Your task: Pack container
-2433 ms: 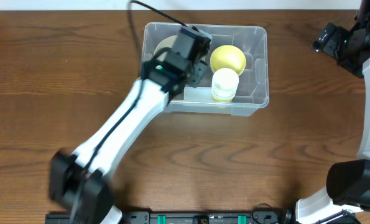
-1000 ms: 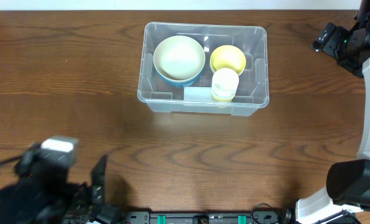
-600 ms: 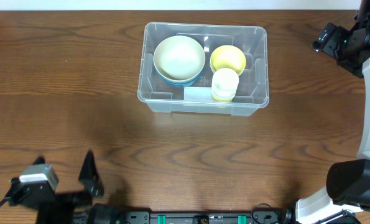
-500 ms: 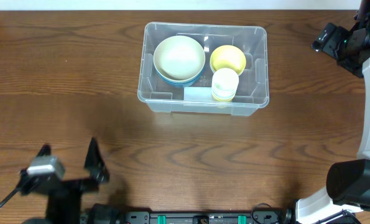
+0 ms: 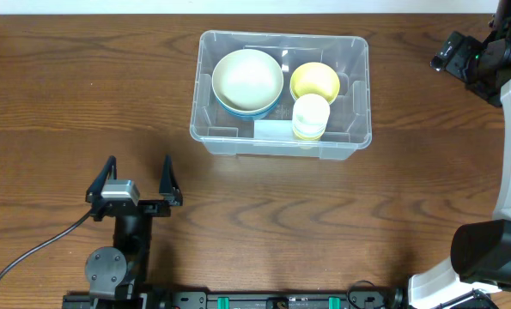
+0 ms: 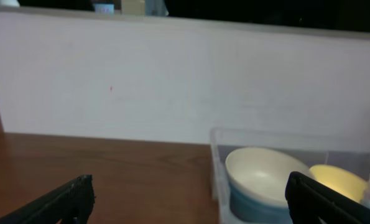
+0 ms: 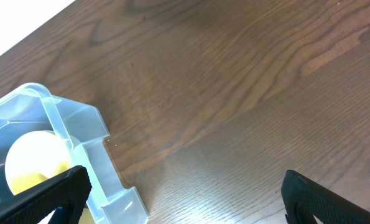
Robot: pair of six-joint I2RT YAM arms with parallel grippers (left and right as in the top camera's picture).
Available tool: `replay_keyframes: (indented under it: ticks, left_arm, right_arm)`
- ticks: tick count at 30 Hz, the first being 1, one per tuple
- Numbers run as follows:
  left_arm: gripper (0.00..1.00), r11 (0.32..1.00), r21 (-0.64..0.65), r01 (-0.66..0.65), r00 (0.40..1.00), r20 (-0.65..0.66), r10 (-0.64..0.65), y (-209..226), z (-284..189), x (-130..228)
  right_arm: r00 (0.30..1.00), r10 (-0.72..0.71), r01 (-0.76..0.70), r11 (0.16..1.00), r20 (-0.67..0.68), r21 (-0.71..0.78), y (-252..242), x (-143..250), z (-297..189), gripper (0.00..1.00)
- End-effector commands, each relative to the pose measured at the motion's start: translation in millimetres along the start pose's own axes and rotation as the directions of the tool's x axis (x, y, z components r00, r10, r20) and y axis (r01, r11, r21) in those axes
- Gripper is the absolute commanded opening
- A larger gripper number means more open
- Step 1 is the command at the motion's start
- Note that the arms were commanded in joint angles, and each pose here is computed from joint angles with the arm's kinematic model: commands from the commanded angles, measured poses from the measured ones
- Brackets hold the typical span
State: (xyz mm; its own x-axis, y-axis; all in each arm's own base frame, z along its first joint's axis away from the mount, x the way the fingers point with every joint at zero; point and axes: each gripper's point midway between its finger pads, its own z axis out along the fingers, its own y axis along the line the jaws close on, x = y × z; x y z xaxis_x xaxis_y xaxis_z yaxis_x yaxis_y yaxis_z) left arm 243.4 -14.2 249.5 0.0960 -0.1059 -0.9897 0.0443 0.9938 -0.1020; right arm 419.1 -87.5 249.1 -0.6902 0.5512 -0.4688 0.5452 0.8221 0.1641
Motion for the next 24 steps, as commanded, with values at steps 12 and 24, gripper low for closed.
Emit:
replay_keyframes:
  ticks: [12,24]
  left_arm:
    - [0.98,0.998,0.001,-0.055,0.998,-0.009,0.055,7.1,-4.9,42.4]
    - [0.98,0.996,-0.007,-0.093,0.963,-0.254,0.088,15.1,-11.5,111.7]
  right_arm:
    - [1.0,0.014,-0.013,1.0,0.028,-0.007,-0.7,-5.5,-10.0,0.99]
    - [1.0,0.013,-0.013,1.0,0.028,-0.007,-0.7,-5.6,-10.2,0.99]
